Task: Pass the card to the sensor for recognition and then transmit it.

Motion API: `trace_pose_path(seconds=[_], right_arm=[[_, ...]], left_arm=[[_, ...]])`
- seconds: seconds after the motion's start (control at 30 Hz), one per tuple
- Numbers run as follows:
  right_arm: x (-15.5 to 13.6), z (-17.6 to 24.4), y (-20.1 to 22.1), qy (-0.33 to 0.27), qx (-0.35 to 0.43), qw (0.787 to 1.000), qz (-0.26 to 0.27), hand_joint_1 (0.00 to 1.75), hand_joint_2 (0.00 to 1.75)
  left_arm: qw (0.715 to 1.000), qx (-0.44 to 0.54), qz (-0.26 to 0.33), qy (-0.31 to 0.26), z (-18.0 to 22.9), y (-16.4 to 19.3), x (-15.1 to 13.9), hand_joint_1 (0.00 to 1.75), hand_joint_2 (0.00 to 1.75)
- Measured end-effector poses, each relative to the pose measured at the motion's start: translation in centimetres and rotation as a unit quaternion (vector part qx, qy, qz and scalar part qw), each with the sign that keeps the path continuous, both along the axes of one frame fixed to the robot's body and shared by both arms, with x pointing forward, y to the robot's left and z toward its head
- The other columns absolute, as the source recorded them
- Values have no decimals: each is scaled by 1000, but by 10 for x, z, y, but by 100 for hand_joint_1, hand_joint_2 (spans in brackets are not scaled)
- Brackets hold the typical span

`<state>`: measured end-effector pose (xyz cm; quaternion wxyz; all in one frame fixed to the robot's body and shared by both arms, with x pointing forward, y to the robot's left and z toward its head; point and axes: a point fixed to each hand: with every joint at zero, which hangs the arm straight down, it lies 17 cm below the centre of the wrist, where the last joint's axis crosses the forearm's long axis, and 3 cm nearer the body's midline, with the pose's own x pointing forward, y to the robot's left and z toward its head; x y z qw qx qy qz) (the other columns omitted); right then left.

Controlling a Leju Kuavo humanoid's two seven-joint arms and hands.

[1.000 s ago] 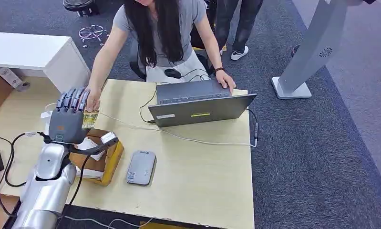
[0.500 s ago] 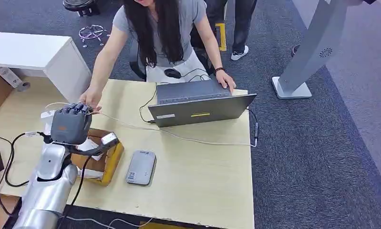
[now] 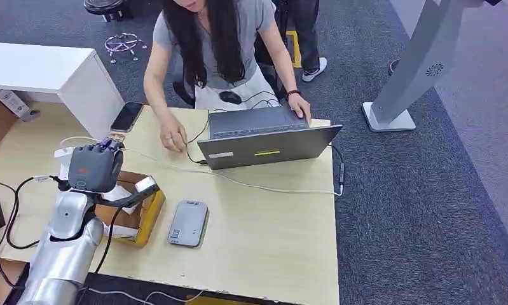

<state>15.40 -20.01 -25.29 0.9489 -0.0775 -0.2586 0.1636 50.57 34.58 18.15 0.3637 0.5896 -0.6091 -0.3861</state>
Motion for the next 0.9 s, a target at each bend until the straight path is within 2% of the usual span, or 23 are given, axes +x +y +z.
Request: trace_pose_path(seconds=[0.1, 0.2, 0.4, 0.5, 0.6, 0.7, 0.9], right_arm=[[0, 0, 0, 0, 0, 1000, 0, 0, 175], [0, 0, 0, 0, 0, 1000, 0, 0, 175], [0, 0, 1, -2, 2, 1000, -9, 0, 175], [0, 1, 1, -2, 4, 1000, -13, 0, 175], [0, 1, 2, -2, 5, 1000, -15, 0, 175], [0, 1, 2, -1, 6, 1000, -18, 0, 175], [-1, 0, 1, -1, 6, 1000, -21, 0, 175]], left_arm=[[1000, -4, -6, 0, 0, -3, 0, 175, 175], [1000, -3, -28, 6, -5, -21, -1, 175, 175], [995, 2, -98, 28, -7, -109, -15, 175, 175], [990, 5, -138, 23, 2, -158, -25, 175, 175], [986, 5, -168, 11, 15, -192, -35, 175, 175], [983, 3, -185, 2, 23, -209, -41, 175, 175], [980, 4, -198, -8, 31, -220, -47, 175, 175]])
